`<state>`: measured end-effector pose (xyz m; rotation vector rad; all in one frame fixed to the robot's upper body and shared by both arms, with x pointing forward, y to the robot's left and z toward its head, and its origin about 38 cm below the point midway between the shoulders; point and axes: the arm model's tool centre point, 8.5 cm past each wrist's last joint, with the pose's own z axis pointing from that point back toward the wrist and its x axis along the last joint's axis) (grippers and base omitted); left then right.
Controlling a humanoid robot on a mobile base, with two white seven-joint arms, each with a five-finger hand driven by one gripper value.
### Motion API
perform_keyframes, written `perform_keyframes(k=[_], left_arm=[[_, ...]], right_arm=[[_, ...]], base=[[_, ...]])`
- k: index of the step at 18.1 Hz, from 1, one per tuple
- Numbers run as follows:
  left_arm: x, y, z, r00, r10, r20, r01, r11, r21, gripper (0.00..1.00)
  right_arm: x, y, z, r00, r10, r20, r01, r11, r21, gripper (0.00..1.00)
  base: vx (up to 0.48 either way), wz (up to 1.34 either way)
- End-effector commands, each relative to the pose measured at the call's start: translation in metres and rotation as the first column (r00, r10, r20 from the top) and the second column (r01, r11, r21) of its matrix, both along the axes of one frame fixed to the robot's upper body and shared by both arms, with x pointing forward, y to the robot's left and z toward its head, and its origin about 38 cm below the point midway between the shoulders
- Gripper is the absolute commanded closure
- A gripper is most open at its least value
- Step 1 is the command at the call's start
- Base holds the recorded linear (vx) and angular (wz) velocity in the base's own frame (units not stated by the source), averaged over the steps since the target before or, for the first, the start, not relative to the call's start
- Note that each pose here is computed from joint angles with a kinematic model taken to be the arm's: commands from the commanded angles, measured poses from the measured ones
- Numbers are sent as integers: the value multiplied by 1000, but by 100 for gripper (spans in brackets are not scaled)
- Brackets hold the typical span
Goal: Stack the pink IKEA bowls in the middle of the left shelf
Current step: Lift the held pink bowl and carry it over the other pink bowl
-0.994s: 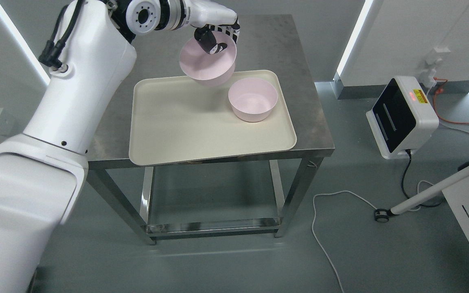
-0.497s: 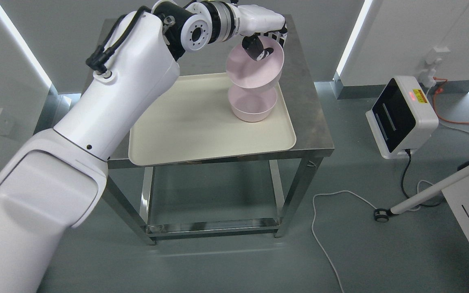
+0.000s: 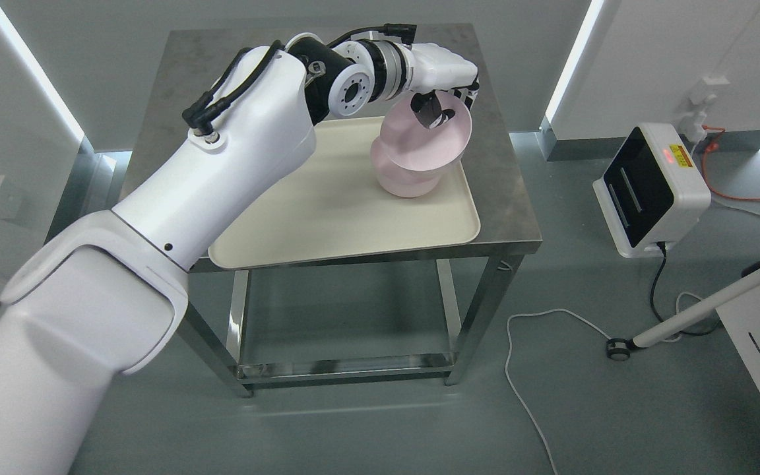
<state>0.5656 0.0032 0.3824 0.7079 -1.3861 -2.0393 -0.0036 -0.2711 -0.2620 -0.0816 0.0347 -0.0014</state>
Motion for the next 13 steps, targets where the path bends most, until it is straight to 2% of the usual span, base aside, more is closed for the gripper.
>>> perform_keyframes(k=[1, 6, 9, 13], left_arm=[[13, 16, -17, 998, 66, -7, -65, 995, 70, 94], [16, 20, -2, 997, 81, 9, -81, 996, 41, 93], [17, 21, -2, 996, 83, 19, -84, 996, 35, 88], [17, 20, -5, 996, 83, 18, -84, 995, 47, 49]], right_arm=[[-7, -11, 1, 1000, -10, 7, 10, 1000, -17, 0], [-7, -11, 1, 1000, -10, 5, 10, 1000, -17, 0], [-7, -11, 1, 1000, -12, 5, 12, 1000, -17, 0], [-7, -11, 1, 1000, -10, 5, 10, 1000, -17, 0]], base=[[0, 0], [0, 0], [0, 0], [0, 0]])
